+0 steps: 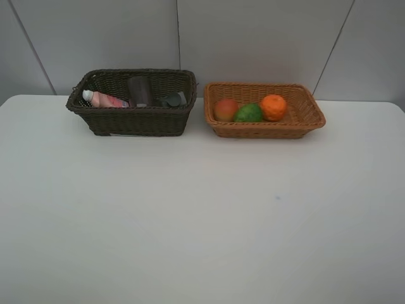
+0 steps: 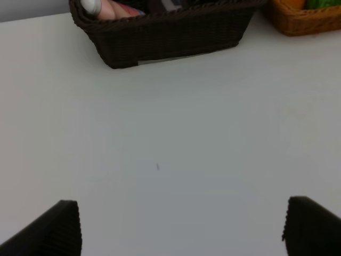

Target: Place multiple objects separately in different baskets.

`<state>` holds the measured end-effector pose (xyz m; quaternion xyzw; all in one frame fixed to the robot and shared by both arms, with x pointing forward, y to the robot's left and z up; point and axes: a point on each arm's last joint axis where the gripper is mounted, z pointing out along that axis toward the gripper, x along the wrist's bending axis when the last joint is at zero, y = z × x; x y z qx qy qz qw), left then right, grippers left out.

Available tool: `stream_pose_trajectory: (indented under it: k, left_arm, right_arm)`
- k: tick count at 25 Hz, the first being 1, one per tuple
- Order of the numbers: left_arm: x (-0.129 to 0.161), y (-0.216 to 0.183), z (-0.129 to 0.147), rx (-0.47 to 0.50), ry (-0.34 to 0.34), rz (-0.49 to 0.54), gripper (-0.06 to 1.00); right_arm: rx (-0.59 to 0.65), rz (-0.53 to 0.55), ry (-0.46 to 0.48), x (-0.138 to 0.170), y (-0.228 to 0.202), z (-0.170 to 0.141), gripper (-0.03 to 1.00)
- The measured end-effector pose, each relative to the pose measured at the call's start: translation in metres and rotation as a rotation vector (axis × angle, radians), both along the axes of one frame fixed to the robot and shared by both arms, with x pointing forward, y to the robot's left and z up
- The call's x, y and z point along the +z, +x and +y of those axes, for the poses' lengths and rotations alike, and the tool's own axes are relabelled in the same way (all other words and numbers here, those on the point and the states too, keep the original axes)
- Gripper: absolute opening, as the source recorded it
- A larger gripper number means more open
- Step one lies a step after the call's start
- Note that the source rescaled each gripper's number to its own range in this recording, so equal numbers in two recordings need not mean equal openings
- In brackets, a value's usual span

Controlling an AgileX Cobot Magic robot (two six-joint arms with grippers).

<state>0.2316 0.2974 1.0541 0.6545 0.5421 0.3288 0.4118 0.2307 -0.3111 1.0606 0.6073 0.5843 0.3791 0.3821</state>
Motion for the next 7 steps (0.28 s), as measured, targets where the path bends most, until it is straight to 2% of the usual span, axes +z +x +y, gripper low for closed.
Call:
stream_pose_trajectory:
  k: [7]
  left_arm:
    - [0.0000, -0.0001, -0.0004, -0.003, -0.005, 0.001, 0.98]
  right_arm:
    - [0.000, 0.000, -0.001, 0.0000, 0.0000, -0.0001, 0.95]
